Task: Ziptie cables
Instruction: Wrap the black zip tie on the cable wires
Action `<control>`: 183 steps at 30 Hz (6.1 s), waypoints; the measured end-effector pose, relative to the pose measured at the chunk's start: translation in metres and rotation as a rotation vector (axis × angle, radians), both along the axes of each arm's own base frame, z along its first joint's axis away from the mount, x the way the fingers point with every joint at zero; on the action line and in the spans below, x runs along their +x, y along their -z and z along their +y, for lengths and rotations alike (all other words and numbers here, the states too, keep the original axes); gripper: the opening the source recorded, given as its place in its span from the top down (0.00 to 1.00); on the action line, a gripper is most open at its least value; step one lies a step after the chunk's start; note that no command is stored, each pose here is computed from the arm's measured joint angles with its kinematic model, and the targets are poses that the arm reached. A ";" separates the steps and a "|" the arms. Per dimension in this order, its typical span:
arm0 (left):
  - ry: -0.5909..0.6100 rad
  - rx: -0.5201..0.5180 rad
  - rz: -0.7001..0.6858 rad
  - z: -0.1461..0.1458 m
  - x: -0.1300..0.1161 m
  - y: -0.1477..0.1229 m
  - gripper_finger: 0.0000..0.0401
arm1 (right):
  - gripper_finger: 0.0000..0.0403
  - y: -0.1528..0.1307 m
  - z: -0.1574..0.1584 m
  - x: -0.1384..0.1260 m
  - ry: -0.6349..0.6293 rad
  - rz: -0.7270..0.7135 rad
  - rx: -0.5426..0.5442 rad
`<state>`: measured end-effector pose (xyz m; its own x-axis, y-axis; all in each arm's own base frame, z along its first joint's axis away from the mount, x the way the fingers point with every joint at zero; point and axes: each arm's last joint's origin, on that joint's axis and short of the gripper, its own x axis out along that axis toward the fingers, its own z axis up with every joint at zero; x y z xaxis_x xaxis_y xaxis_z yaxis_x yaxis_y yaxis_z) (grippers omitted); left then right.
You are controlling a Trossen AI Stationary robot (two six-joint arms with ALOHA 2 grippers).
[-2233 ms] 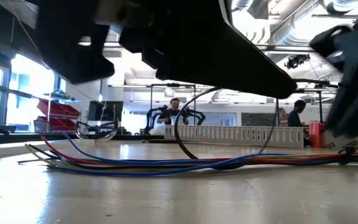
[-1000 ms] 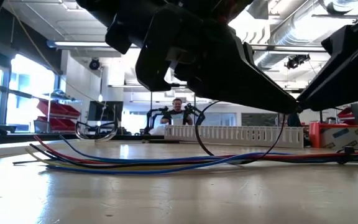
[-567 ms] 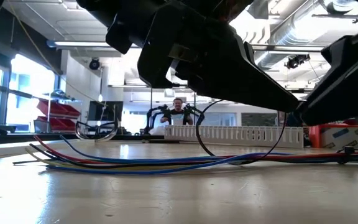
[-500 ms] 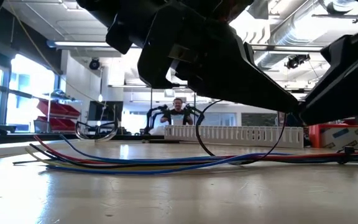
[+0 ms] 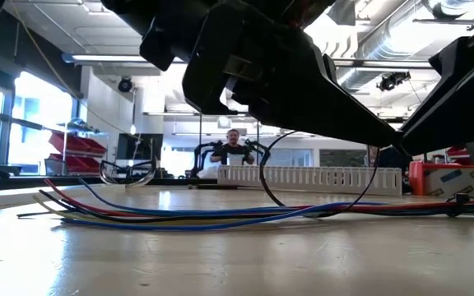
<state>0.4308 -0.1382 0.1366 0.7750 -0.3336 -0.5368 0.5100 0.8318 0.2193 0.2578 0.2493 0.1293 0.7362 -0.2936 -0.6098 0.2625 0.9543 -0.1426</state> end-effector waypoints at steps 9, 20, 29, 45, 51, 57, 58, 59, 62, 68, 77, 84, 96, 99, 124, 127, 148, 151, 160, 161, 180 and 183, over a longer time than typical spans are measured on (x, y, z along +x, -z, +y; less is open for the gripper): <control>0.000 -0.001 0.001 0.000 0.000 0.000 1.00 | 0.81 0.000 0.000 0.000 0.019 -0.012 0.026; 0.001 -0.002 0.002 0.000 0.000 0.000 1.00 | 0.92 0.000 0.000 0.000 0.054 -0.030 0.065; -0.014 0.008 0.000 -0.001 0.000 0.000 1.00 | 1.00 0.000 0.000 -0.002 0.107 -0.040 0.119; -0.038 0.045 0.030 0.002 -0.002 0.001 1.00 | 1.00 0.026 0.033 -0.056 0.238 0.010 0.421; -0.036 0.045 0.024 0.002 -0.002 0.000 1.00 | 1.00 0.024 0.033 -0.056 0.240 -0.075 0.394; -0.036 0.043 0.018 0.002 -0.002 0.000 1.00 | 0.93 0.012 0.028 -0.031 0.091 -0.075 0.154; -0.034 0.042 0.018 0.001 -0.002 0.000 1.00 | 0.90 0.008 0.029 -0.027 0.059 -0.063 0.117; -0.034 0.042 0.018 0.001 -0.002 0.000 1.00 | 0.86 0.006 0.029 -0.023 0.028 -0.051 0.083; -0.034 0.042 0.018 0.001 -0.002 0.000 1.00 | 0.75 -0.001 0.028 -0.013 -0.022 -0.026 0.006; -0.032 0.043 0.018 0.001 -0.002 0.000 1.00 | 0.68 0.007 0.010 -0.002 0.045 0.046 -0.059; -0.030 0.042 0.022 0.001 -0.003 0.000 1.00 | 0.79 0.011 0.007 0.004 0.064 0.024 -0.088; -0.031 0.042 0.020 0.001 -0.002 0.000 1.00 | 0.88 0.011 0.005 0.005 0.076 0.010 -0.098; -0.030 0.048 0.025 0.001 -0.003 0.000 1.00 | 1.00 0.011 0.008 0.003 0.095 0.002 -0.045; -0.028 0.062 0.030 0.001 -0.003 0.001 1.00 | 1.00 0.013 0.014 -0.005 0.106 0.013 0.019; -0.043 0.102 0.070 0.004 -0.006 0.004 1.00 | 1.00 -0.017 0.073 -0.136 0.428 0.618 0.281; -0.040 0.106 0.063 0.004 -0.005 0.004 1.00 | 1.00 -0.025 0.076 -0.132 0.430 0.653 0.285; -0.031 0.099 0.054 0.003 -0.005 0.004 1.00 | 0.59 -0.009 0.007 0.012 0.075 0.174 -0.098; -0.029 0.100 0.053 0.003 -0.005 0.004 1.00 | 0.61 -0.003 0.002 0.019 0.040 0.198 -0.075; -0.025 0.103 0.052 0.003 -0.005 0.004 1.00 | 0.73 -0.002 -0.001 0.020 0.058 0.178 -0.090; -0.026 0.103 0.052 0.003 -0.005 0.004 1.00 | 0.75 -0.002 -0.001 0.020 0.059 0.178 -0.090; -0.026 0.103 0.052 0.002 -0.005 0.004 1.00 | 0.91 0.000 -0.002 0.021 0.056 0.204 -0.054; -0.025 0.103 0.053 0.002 -0.005 0.004 1.00 | 0.98 0.000 -0.002 0.020 0.056 0.207 -0.050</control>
